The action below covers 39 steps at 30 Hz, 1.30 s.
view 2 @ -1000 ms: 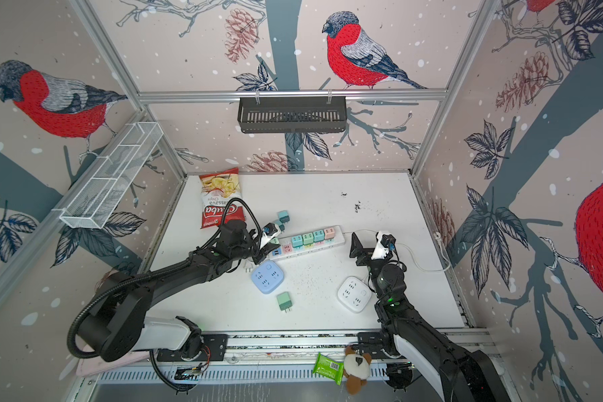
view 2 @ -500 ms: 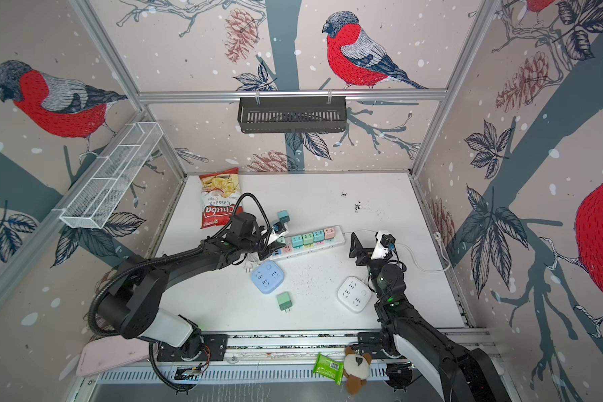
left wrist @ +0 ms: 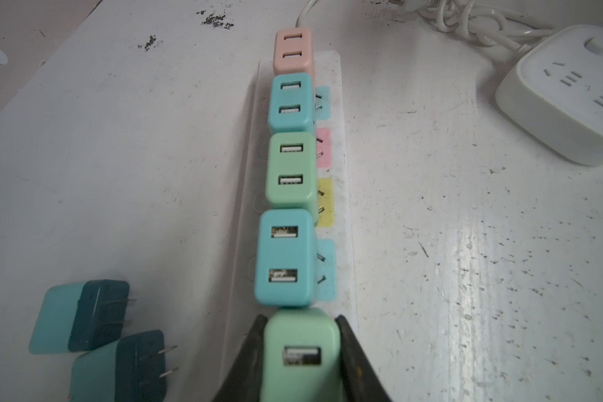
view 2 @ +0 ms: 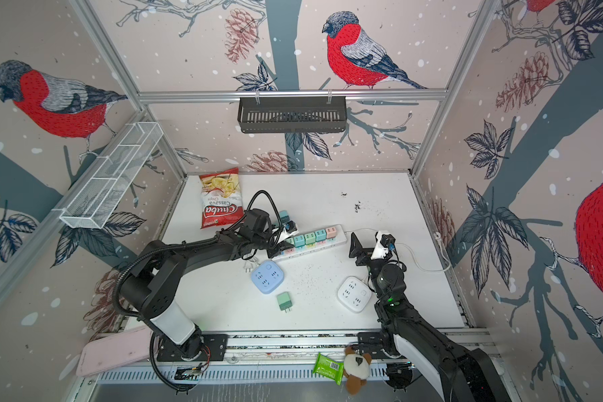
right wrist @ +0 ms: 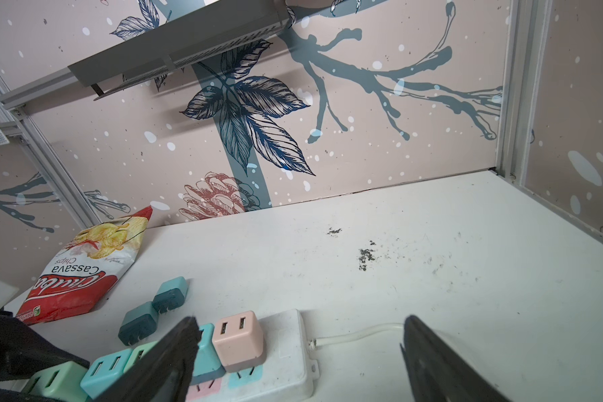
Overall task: Insert the plug
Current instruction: 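Lower and press the light-green adapter into the socket beside the teal adapter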
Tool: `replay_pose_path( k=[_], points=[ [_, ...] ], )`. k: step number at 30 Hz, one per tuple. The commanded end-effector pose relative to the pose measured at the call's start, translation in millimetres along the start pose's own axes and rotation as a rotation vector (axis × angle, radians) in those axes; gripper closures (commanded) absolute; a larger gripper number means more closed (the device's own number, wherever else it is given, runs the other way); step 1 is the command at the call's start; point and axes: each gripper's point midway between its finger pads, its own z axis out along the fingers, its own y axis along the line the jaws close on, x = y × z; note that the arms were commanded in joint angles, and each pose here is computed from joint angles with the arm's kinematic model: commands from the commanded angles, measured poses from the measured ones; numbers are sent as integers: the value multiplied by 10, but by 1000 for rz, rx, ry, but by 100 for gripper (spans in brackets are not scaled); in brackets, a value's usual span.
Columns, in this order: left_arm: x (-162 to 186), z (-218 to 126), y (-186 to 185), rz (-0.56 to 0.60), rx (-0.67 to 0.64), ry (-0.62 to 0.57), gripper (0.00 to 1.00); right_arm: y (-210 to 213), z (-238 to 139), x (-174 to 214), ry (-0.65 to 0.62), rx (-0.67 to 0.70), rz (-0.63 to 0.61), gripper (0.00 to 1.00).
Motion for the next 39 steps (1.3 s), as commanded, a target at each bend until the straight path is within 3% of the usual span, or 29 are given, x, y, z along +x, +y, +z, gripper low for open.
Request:
replay_pose_path(
  k=[1, 12, 22, 33, 39],
  points=[
    [-19, 19, -4, -19, 7, 0, 100, 20, -11, -57, -28, -11, 5, 8],
    [70, 132, 114, -97, -14, 66, 100, 26, -8, -47, -23, -15, 5, 8],
    [4, 74, 194, -89, -44, 90, 100, 28, -5, -37, -19, -16, 5, 8],
    [-14, 188, 60, -102, 56, 63, 100, 41, -1, -36, -16, -22, 3, 8],
    [95, 252, 101, -147, 50, 126, 100, 25, -11, -45, -24, -14, 6, 8]
  ],
)
